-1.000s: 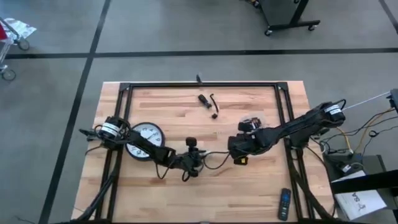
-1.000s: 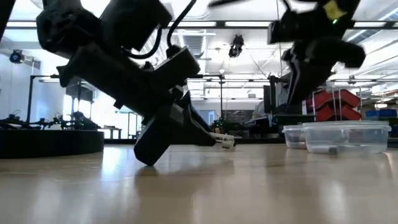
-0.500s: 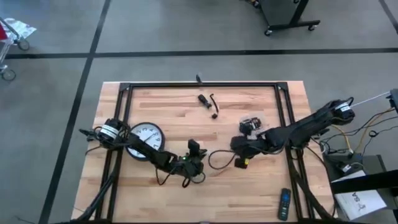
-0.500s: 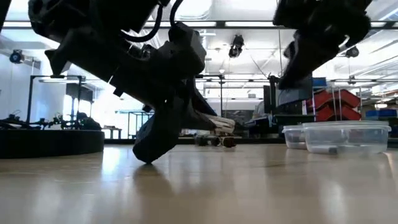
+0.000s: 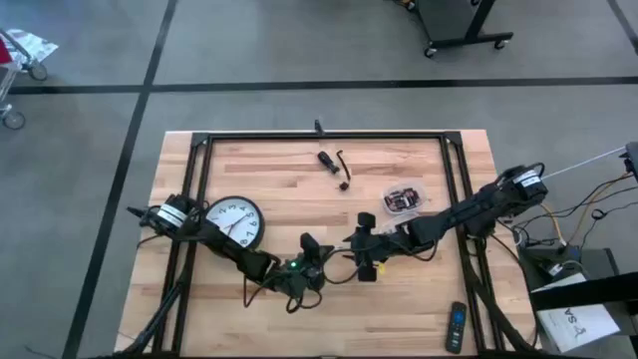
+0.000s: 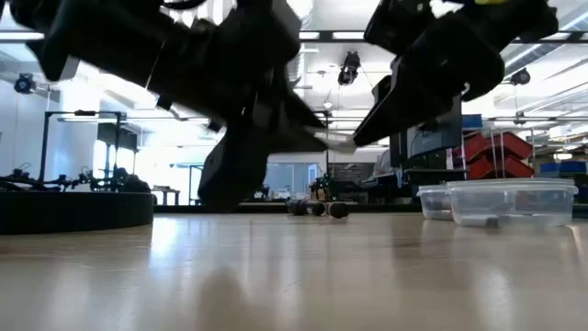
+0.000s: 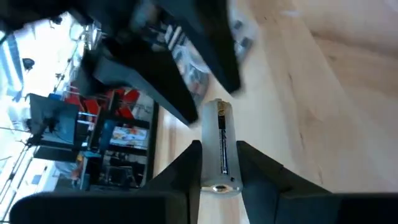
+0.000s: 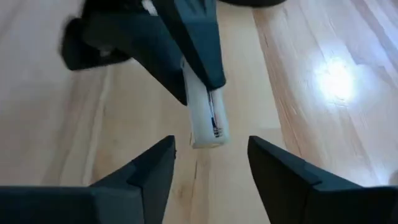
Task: Insert battery
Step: Insert the silver battery into the white flashlight battery holder
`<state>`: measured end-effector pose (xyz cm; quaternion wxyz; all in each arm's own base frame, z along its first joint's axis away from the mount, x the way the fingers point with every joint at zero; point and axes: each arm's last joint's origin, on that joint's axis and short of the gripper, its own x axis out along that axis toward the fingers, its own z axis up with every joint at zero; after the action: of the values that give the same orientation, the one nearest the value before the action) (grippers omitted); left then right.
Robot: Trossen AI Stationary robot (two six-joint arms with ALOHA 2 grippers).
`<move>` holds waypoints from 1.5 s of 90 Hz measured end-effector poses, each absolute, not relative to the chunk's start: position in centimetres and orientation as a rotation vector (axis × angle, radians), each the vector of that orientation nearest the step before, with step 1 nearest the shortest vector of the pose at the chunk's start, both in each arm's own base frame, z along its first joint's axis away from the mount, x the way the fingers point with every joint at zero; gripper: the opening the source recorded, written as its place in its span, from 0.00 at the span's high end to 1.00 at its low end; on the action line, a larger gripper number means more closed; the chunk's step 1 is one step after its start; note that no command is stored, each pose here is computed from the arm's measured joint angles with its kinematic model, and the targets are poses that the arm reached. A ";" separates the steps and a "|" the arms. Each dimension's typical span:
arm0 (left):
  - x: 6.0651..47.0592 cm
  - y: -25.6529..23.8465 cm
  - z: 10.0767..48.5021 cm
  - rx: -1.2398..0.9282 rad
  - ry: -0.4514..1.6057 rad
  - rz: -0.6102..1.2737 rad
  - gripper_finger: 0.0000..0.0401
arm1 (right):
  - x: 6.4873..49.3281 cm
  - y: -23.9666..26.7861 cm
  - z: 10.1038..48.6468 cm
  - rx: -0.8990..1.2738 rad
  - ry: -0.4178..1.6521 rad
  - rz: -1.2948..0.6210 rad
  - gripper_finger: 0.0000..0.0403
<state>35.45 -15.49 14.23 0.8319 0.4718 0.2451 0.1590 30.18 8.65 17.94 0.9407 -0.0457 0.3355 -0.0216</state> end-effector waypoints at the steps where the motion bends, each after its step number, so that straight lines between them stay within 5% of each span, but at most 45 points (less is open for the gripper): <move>1: 35.5 -15.6 14.3 1.002 0.518 0.336 0.81 | 30.3 8.7 17.9 -0.094 0.684 -0.044 0.52; 29: 35.9 -15.9 14.9 1.057 0.527 0.322 0.83 | 31.1 8.9 18.6 -0.078 0.661 -0.046 0.55; 79: 35.9 -15.9 15.0 0.971 0.506 0.341 0.79 | 31.0 8.9 18.6 -0.084 0.673 -0.038 0.83; 95: 35.9 -15.9 15.0 0.907 0.488 0.354 0.73 | 30.9 8.8 18.5 -0.097 0.690 -0.050 0.85; 111: 35.7 -15.5 15.8 0.737 0.445 0.395 0.68 | 30.8 8.7 18.4 -0.127 0.699 -0.049 0.80; 135: 33.9 -11.7 16.5 0.218 0.425 0.320 0.59 | 30.7 9.1 18.3 -0.266 0.697 -0.036 0.85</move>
<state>33.88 -11.74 16.55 0.9590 0.1075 0.2097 0.1577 30.74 9.14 18.30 0.9310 -0.1300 0.3406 -0.0177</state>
